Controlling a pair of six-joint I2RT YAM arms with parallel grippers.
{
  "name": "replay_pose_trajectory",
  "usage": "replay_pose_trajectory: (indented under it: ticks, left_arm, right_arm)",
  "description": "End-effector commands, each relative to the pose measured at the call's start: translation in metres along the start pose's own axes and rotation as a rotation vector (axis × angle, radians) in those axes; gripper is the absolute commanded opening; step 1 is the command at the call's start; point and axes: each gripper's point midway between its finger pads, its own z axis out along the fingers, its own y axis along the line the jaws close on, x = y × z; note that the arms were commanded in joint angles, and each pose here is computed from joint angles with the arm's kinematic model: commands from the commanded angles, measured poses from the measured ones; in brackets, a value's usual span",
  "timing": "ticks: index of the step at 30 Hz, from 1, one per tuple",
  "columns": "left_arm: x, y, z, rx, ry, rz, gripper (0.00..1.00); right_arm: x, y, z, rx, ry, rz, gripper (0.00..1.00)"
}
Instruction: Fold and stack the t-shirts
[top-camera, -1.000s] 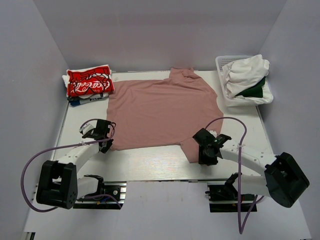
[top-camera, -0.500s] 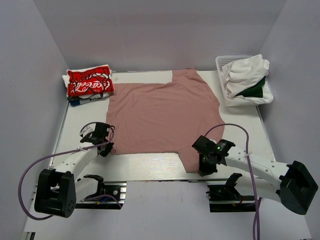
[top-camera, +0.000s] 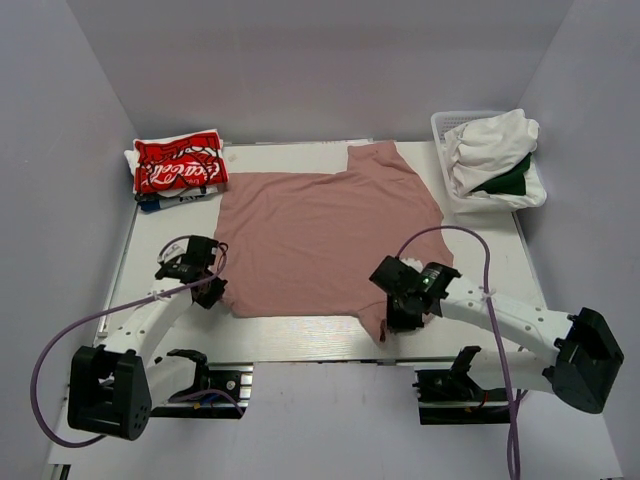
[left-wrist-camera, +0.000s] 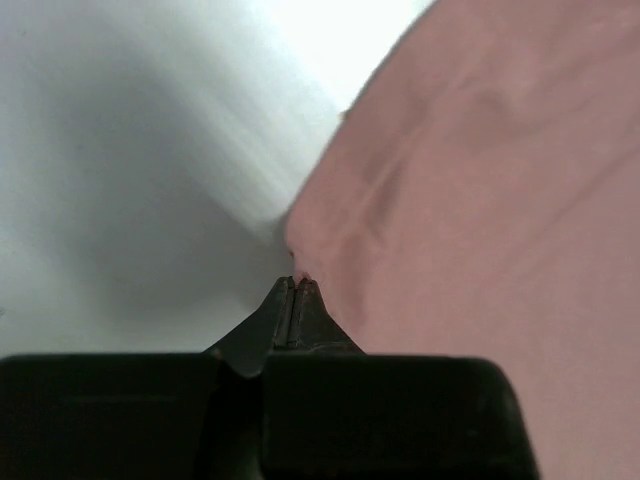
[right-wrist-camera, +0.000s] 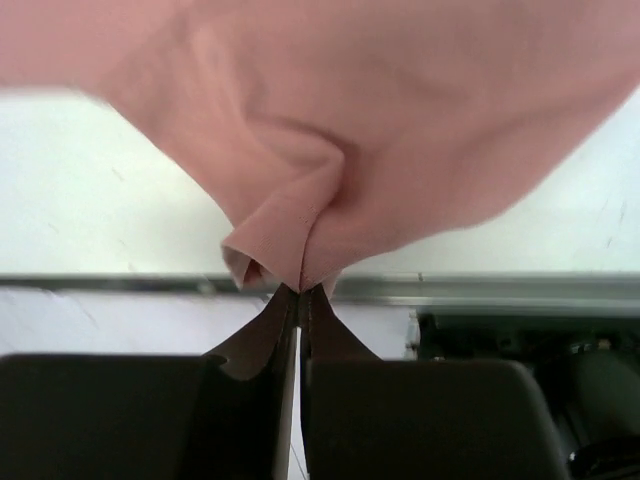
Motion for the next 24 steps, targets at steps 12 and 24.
replay_pose_trajectory:
  ticks: [12, 24]
  left_arm:
    - [-0.064, -0.049, -0.013, -0.035, -0.124, 0.005, 0.00]
    - [-0.110, -0.090, 0.010, -0.033, -0.138, -0.012, 0.00]
  right_arm:
    - [-0.185, 0.021, -0.040, -0.041, -0.436, 0.073, 0.00]
    - [-0.282, 0.006, -0.040, -0.020, -0.566, 0.142, 0.00]
